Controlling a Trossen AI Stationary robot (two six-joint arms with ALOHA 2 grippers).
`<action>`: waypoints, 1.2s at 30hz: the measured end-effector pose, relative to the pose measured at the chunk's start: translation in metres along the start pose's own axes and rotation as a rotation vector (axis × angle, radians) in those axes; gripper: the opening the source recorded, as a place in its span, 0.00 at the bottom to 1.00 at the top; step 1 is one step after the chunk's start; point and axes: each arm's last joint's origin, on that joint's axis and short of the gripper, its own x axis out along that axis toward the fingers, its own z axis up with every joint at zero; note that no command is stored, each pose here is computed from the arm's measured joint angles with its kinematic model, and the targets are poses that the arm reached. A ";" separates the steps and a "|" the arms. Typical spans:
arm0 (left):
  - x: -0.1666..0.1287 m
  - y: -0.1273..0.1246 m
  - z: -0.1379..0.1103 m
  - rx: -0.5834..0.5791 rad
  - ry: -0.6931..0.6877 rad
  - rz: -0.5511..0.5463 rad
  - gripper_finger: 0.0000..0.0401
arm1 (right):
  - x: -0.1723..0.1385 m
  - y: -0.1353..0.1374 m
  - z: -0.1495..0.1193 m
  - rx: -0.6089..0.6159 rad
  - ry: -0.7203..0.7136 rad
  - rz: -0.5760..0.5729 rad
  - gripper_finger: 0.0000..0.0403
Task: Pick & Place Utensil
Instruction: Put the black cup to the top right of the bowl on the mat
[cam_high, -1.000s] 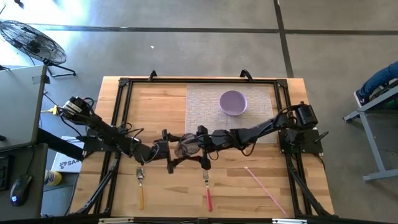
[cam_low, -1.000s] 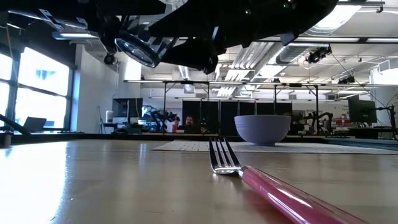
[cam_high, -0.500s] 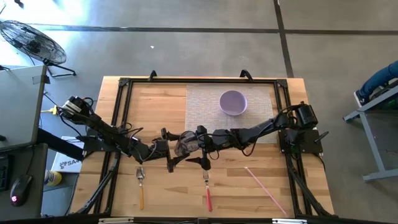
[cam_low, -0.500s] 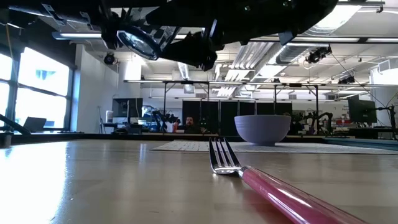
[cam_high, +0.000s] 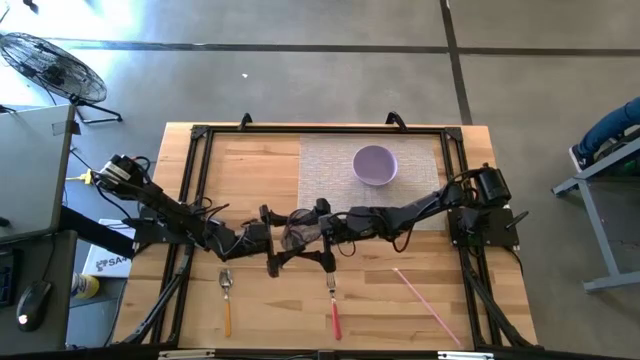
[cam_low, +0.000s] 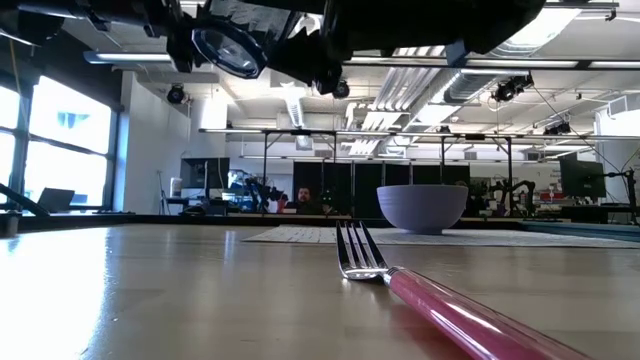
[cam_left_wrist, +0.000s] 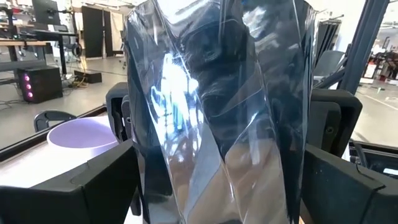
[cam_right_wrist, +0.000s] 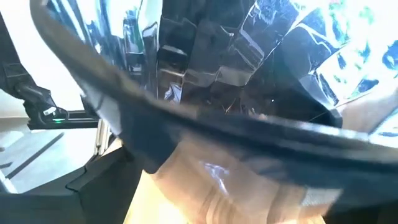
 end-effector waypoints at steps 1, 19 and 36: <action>0.000 0.000 0.000 0.001 0.000 0.000 0.92 | 0.000 0.000 0.000 0.001 0.005 -0.001 0.98; 0.000 -0.001 0.002 -0.004 -0.023 -0.019 0.92 | 0.000 -0.001 -0.001 0.036 0.009 -0.028 0.83; -0.018 0.005 0.019 0.043 0.071 -0.012 0.99 | -0.017 0.001 0.017 0.024 0.082 -0.218 0.83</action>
